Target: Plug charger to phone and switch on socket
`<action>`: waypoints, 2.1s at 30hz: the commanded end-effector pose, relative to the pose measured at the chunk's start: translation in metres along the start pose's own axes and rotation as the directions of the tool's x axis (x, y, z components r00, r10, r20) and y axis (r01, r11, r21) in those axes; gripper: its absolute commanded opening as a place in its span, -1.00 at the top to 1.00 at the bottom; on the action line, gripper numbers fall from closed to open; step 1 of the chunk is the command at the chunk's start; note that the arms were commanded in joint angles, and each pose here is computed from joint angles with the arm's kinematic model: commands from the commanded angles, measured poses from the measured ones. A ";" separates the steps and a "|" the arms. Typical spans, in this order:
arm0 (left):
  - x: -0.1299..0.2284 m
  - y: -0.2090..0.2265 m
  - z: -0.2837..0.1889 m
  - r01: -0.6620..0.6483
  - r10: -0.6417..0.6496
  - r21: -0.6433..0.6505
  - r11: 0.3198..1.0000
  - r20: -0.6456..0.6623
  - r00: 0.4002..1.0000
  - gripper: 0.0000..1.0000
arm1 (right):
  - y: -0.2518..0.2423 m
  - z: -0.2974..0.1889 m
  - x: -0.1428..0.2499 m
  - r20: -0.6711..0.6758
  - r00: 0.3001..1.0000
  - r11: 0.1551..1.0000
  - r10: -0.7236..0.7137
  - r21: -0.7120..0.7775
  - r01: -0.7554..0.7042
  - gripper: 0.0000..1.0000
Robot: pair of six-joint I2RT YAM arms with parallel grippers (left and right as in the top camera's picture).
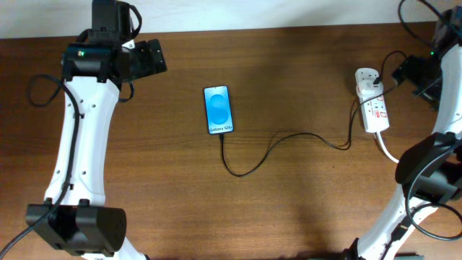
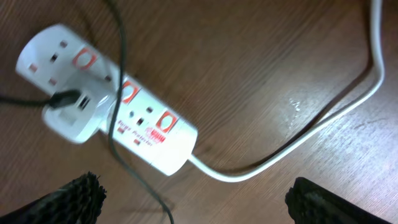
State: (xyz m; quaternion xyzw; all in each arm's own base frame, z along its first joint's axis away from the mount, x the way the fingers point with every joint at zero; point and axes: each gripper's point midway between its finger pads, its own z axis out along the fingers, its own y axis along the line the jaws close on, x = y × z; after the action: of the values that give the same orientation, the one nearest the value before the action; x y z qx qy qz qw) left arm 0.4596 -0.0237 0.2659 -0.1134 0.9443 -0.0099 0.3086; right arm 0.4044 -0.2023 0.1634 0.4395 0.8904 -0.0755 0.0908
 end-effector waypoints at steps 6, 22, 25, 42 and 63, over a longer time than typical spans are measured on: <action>-0.003 0.003 -0.004 0.012 -0.012 -0.014 1.000 0.015 1.000 -0.99 | -0.001 0.086 -0.012 -0.122 0.988 0.995 -0.092 -0.054 0.086 -0.97; -0.003 0.003 -0.004 0.012 -0.012 -0.014 1.000 0.015 1.000 -0.99 | 0.021 0.138 -0.011 -0.142 0.966 0.968 -0.215 -0.160 0.192 -0.97; -0.003 0.003 -0.004 0.012 -0.012 -0.014 1.000 0.016 1.000 -0.99 | 0.020 0.152 -0.001 -0.169 0.961 0.969 -0.218 -0.158 0.192 -0.97; -0.003 0.003 -0.004 0.012 -0.012 -0.014 1.000 0.015 1.000 -0.99 | 0.038 0.151 0.003 -0.170 0.956 0.946 -0.239 -0.262 0.190 -0.97; -0.003 0.003 -0.004 0.012 -0.012 -0.014 1.000 0.015 1.000 -0.99 | 0.044 0.161 0.023 -0.207 0.930 0.916 -0.304 -0.332 0.226 -0.97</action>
State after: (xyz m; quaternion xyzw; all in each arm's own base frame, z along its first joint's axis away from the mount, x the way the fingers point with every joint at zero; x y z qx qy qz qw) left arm 0.4597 -0.0233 0.2660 -0.1137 0.9442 -0.0089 0.3090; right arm 0.4486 -0.2173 0.0182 0.3231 0.9404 0.0820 0.0666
